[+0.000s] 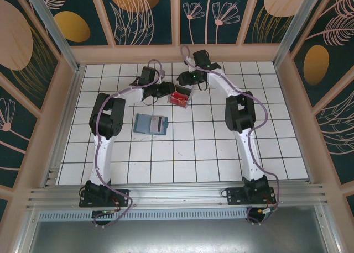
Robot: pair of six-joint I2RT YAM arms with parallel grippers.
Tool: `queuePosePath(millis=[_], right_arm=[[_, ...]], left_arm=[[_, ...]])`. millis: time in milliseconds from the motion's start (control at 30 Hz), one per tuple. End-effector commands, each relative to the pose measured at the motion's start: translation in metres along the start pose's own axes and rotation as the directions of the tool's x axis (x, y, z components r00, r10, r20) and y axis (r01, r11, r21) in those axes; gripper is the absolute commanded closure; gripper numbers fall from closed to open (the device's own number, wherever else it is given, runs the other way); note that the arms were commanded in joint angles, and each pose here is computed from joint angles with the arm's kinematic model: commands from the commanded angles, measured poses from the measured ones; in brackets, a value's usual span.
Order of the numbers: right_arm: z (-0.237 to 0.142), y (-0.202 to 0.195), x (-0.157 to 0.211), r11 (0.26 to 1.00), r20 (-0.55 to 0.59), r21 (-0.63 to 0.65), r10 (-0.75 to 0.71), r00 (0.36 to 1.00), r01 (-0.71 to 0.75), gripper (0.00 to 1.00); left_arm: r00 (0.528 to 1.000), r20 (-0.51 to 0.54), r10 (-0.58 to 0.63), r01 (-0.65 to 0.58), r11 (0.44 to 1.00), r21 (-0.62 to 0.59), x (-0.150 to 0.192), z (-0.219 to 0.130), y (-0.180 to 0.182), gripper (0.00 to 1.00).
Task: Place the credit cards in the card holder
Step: Pick up several credit cards from the storage box.
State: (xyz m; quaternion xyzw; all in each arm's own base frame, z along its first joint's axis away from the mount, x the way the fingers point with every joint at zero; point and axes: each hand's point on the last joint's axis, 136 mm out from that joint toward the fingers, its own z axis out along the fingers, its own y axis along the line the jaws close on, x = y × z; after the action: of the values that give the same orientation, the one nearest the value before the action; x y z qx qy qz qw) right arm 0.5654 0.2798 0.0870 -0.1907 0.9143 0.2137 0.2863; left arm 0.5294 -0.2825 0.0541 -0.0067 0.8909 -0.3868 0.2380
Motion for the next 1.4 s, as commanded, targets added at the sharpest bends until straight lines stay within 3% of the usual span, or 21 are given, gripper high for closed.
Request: queuePosePath(millis=[0, 633, 1000, 1367], right_arm=[[-0.033, -0.012, -0.032, 0.999, 0.099, 0.051, 0.002, 0.995, -0.007, 0.40], [-0.036, -0.014, -0.031, 0.999, 0.099, 0.048, 0.002, 0.995, -0.007, 0.52], [-0.042, -0.014, -0.034, 0.999, 0.107, 0.052, 0.000, 0.994, -0.005, 0.54], [-0.045, -0.013, -0.034, 0.999, 0.107, 0.052, -0.005, 0.994, 0.000, 0.65]], left_arm=[[0.993, -0.098, -0.063, 0.055, 0.995, -0.079, 0.034, 0.000, 0.020, 0.57], [0.993, -0.100, -0.067, 0.059, 0.995, -0.081, 0.036, 0.000, 0.019, 0.57], [0.993, -0.100, -0.066, 0.058, 0.995, -0.081, 0.036, -0.001, 0.019, 0.56], [0.993, -0.101, -0.068, 0.060, 0.995, -0.083, 0.037, -0.001, 0.020, 0.57]])
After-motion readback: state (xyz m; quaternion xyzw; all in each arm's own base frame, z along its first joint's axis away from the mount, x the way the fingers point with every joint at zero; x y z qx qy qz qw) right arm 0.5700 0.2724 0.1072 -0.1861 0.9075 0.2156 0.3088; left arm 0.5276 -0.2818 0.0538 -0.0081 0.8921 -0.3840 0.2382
